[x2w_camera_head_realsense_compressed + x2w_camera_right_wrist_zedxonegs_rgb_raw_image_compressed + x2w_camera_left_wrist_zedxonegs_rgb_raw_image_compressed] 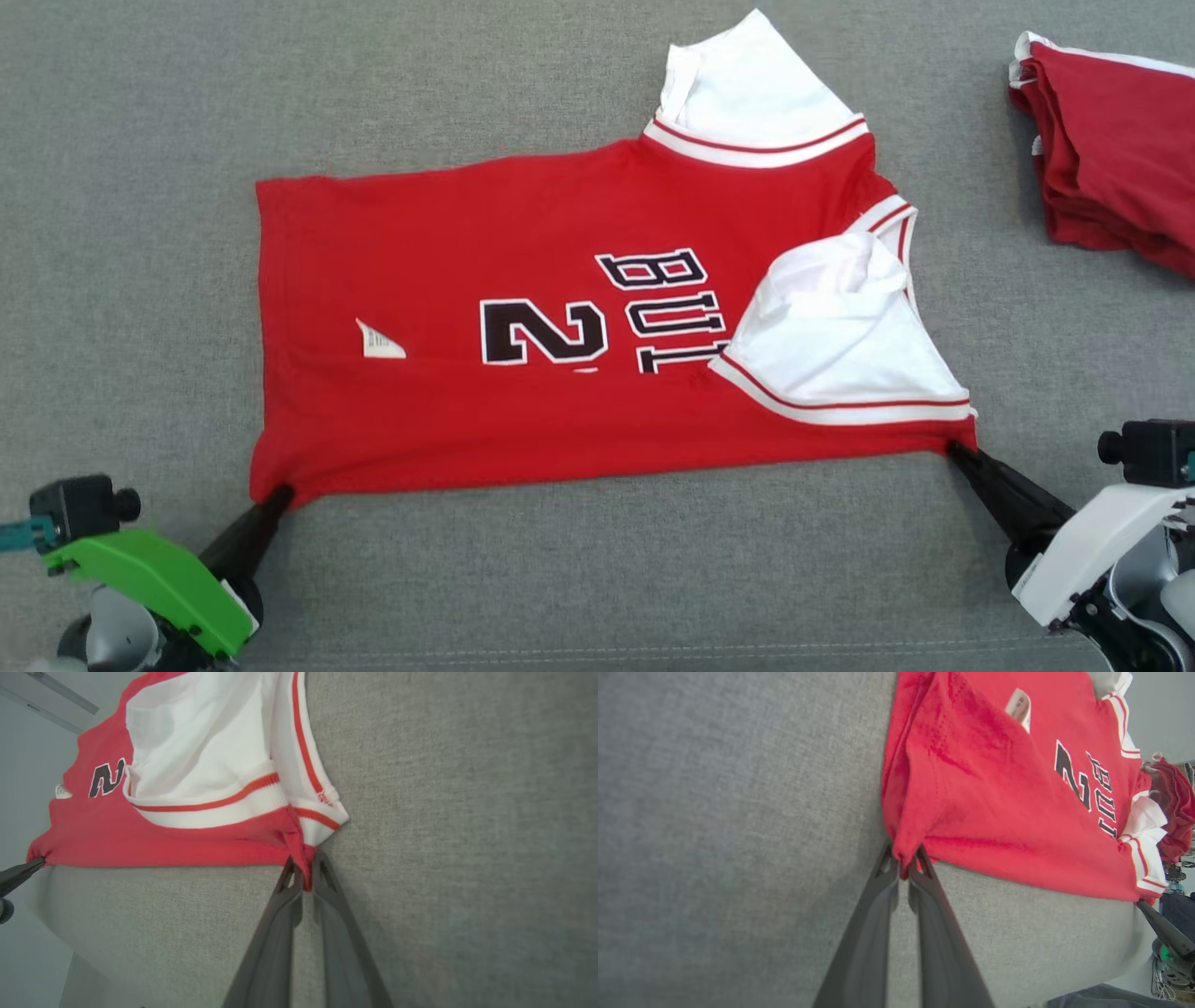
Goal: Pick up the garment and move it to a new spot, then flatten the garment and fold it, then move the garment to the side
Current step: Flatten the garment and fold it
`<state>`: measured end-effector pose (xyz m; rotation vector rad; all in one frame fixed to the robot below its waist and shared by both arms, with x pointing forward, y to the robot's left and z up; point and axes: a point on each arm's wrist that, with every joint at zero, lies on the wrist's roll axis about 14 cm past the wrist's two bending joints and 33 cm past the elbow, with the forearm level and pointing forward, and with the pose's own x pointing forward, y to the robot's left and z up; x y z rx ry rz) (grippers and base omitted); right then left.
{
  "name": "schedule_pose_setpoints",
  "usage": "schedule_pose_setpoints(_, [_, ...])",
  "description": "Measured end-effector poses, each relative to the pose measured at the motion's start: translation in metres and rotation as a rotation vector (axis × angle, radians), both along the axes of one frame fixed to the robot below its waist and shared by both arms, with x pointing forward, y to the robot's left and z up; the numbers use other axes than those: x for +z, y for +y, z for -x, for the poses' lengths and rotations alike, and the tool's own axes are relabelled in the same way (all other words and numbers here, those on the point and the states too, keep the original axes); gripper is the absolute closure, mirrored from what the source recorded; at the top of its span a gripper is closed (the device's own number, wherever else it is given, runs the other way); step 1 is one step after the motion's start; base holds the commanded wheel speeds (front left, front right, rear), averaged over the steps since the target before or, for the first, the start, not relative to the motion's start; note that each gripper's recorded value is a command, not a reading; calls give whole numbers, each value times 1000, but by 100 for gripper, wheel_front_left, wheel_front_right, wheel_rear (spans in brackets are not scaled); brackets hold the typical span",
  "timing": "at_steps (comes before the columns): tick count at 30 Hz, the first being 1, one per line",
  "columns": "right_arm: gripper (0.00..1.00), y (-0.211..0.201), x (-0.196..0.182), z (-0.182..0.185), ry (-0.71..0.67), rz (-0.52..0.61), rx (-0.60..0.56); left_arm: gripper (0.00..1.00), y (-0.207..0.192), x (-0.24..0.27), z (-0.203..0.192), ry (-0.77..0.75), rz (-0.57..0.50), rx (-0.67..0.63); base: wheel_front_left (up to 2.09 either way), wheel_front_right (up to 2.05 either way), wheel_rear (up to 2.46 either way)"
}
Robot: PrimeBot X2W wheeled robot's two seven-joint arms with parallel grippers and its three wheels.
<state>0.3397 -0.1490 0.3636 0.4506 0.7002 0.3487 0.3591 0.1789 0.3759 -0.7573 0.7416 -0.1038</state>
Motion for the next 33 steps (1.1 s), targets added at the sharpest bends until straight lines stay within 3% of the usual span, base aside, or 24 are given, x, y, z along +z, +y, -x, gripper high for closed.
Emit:
schedule_pose_setpoints(7, [100, -4, -4, 16, 33, -8, -32, 100, -9, -6, 26, 37, 47, 25, 0, 0, 0])
schedule_pose_setpoints(8, [100, -4, -4, 15, 35, -6, -27, 95, -8, -7, 26, 36, 41, 28, 0, 0, 0])
schedule_pose_setpoints(9, [100, -4, -4, 15, 35, -1, -18, 75, -6, -7, 26, 32, 29, 29, 0, 0, 0])
schedule_pose_setpoints(10, [79, -5, -5, 15, 33, 13, -8, 41, -5, -6, 25, 27, 26, 30, 0, 0, 0])
schedule_pose_setpoints(11, [51, -5, -4, 14, 27, 25, 4, 0, -5, -5, 24, 23, 26, 30, 0, 0, 0])
schedule_pose_setpoints(12, [0, -6, -4, 12, 22, 38, 11, 0, -5, -4, 23, 19, 24, 26, 0, 0, 0])
schedule_pose_setpoints(16, [0, -11, 2, 3, 5, 80, 75, 0, 16, -1, 17, 0, -100, -22, 0, 0, 0])
schedule_pose_setpoints(20, [0, -22, 23, -33, -77, 141, 115, 0, 43, 19, -12, -91, -264, -81, 0, 0, 0])
schedule_pose_setpoints(24, [0, -26, 56, -89, -202, 204, 154, 0, 33, 32, -44, -130, -274, -153, 0, 0, 0])
schedule_pose_setpoints(28, [0, -28, 65, -125, -203, 292, 224, 0, 25, 32, -71, -91, -269, -216, 0, 0, 0])
schedule_pose_setpoints(33, [0, -4, 99, -178, -278, 285, 282, 0, 19, 42, -114, -68, -297, -273, 0, 0, 0])
